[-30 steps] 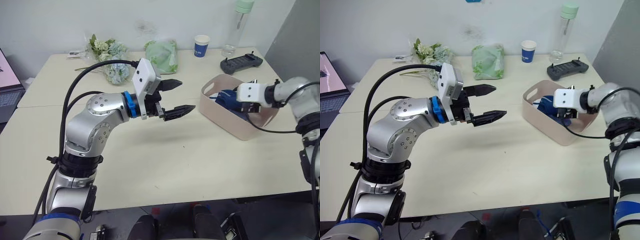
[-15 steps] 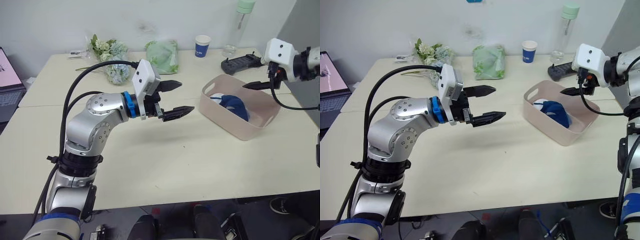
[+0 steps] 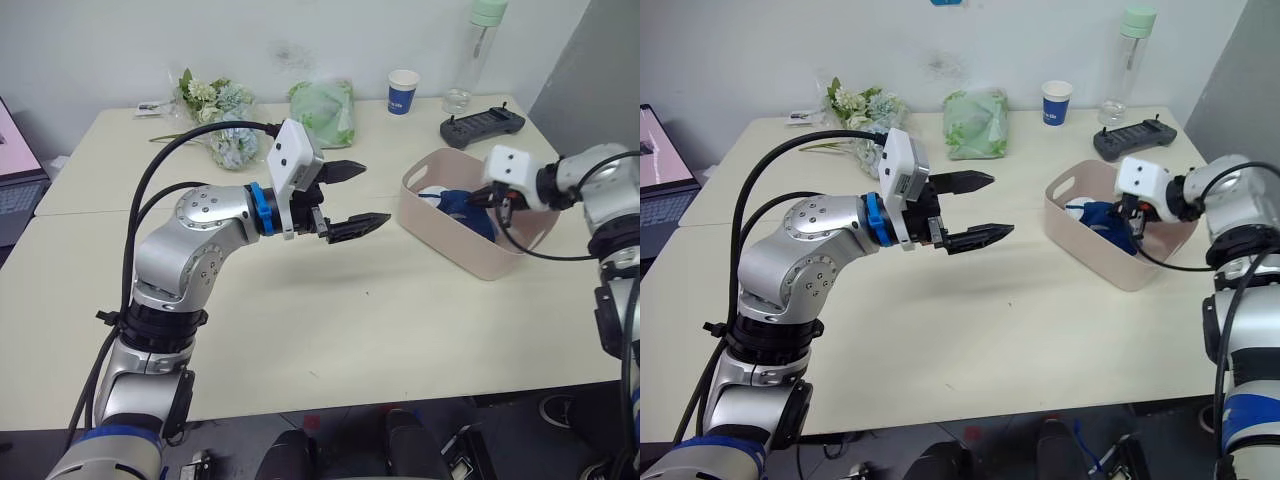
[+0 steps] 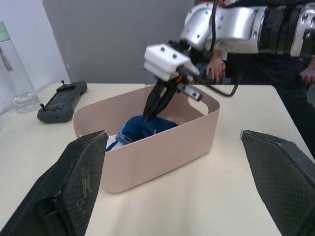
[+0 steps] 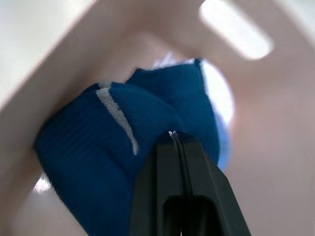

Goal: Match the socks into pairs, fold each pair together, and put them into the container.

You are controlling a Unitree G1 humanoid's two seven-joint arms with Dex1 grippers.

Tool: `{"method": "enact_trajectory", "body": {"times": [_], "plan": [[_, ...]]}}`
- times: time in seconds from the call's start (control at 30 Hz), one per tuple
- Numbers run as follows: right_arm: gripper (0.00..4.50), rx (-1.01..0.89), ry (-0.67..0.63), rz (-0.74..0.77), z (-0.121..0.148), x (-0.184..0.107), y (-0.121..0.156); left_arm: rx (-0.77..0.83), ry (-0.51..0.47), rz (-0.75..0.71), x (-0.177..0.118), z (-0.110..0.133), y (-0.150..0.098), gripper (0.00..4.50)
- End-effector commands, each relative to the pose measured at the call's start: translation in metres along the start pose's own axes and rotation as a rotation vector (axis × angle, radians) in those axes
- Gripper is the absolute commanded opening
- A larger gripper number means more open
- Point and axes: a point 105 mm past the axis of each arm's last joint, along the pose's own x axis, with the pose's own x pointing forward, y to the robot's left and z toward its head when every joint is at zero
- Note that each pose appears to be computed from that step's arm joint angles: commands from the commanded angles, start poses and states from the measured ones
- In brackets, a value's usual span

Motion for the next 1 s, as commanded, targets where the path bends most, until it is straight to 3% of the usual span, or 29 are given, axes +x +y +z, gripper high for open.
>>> {"method": "enact_trajectory", "body": {"times": [0.03,0.23,0.53,0.67,0.77,0.87,1.0], "plan": [[0.03,-0.026,0.027,-0.068,-0.003,0.005,-0.005,0.042,-0.017,-0.005,0.001,0.012,-0.001,4.50],[0.03,-0.018,0.020,-0.102,-0.004,0.004,-0.008,0.040,-0.007,-0.005,-0.001,0.010,-0.002,4.50],[0.03,-0.012,-0.129,-0.177,0.027,-0.050,-0.044,0.019,0.058,0.046,-0.027,-0.003,0.004,4.50],[0.85,-0.002,-0.257,-0.336,0.053,-0.087,-0.072,0.042,0.170,0.176,-0.062,-0.030,0.021,4.50],[1.77,0.113,-0.491,-0.360,0.082,-0.088,-0.073,0.005,0.162,0.368,-0.087,-0.044,0.040,4.50],[2.81,0.217,-0.678,-0.317,0.112,-0.073,-0.051,-0.027,0.175,0.562,-0.112,-0.067,0.052,4.50],[4.12,0.346,-0.782,-0.296,0.134,-0.053,-0.010,-0.051,0.166,0.680,-0.125,-0.083,0.049,4.50]]}}
